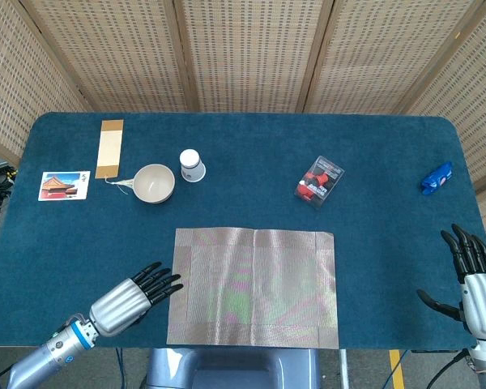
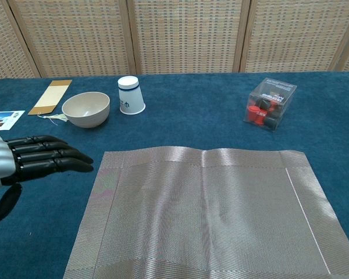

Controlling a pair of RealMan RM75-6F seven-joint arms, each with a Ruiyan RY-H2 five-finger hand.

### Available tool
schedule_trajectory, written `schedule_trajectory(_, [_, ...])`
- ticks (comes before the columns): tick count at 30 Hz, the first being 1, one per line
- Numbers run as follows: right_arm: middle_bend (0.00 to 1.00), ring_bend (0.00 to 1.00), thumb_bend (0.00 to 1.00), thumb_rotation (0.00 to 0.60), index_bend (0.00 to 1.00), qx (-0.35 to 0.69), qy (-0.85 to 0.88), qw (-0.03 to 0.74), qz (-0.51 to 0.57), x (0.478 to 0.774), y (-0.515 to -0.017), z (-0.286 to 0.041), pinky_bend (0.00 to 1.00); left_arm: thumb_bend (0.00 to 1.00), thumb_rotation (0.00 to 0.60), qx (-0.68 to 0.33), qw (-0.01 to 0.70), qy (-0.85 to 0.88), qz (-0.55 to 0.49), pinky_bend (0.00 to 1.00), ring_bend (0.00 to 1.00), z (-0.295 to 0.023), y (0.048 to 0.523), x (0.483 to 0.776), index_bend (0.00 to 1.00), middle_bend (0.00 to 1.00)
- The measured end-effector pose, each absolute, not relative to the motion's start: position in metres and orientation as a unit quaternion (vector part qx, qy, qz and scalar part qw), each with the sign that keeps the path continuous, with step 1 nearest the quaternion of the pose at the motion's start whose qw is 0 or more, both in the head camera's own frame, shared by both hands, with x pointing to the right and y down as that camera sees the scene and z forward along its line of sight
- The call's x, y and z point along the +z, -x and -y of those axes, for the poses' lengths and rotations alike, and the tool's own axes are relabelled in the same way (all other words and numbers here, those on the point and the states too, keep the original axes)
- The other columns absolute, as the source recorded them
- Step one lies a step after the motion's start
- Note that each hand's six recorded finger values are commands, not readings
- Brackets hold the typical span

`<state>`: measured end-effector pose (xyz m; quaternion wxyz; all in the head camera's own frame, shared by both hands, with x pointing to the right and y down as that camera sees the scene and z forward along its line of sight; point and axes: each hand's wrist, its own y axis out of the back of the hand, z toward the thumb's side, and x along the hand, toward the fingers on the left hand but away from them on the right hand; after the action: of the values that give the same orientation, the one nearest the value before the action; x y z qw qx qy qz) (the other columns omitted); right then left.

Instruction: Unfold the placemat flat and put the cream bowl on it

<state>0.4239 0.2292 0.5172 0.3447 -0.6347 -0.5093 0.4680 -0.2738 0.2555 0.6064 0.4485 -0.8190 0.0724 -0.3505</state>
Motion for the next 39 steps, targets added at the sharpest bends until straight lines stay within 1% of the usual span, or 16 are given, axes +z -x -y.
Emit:
schedule_trajectory(4, [0.00, 0.00, 0.16, 0.600, 0.06, 0.467, 0.634, 0.344, 0.511, 0.517, -0.425, -0.229, 0.00, 1.00, 0.600, -0.340, 0.463, 0.819, -0.011, 0.00, 0.00, -0.262, 0.254, 0.611, 0.00, 0.00])
schedule_trajectory(9, [0.00, 0.00, 0.16, 0.600, 0.06, 0.466, 0.633, 0.342, 0.514, 0.515, -0.427, -0.228, 0.00, 1.00, 0.600, -0.333, 0.464, 0.819, 0.051, 0.00, 0.00, -0.271, 0.227, 0.619, 0.00, 0.00])
schedule_trajectory(16, [0.00, 0.00, 0.16, 0.600, 0.06, 0.463, 0.634, 0.340, 0.518, 0.514, -0.428, -0.228, 0.00, 1.00, 0.600, -0.326, 0.465, 0.818, 0.091, 0.00, 0.00, -0.275, 0.195, 0.631, 0.00, 0.00])
schedule_trajectory(25, [0.00, 0.00, 0.16, 0.600, 0.06, 0.462, 0.636, 0.338, 0.517, 0.514, -0.428, -0.228, 0.00, 1.00, 0.600, -0.319, 0.464, 0.818, 0.114, 0.00, 0.00, -0.282, 0.164, 0.641, 0.00, 0.00])
schedule_trajectory(32, [0.00, 0.00, 0.16, 0.600, 0.06, 0.461, 0.635, 0.337, 0.521, 0.512, -0.430, -0.227, 0.00, 1.00, 0.600, -0.321, 0.460, 0.816, 0.140, 0.00, 0.00, -0.292, 0.155, 0.646, 0.00, 0.00])
schedule_trajectory(39, [0.00, 0.00, 0.16, 0.600, 0.06, 0.460, 0.637, 0.338, 0.519, 0.512, -0.429, -0.228, 0.00, 1.00, 0.600, -0.347, 0.448, 0.806, 0.168, 0.00, 0.00, -0.303, 0.172, 0.653, 0.00, 0.00])
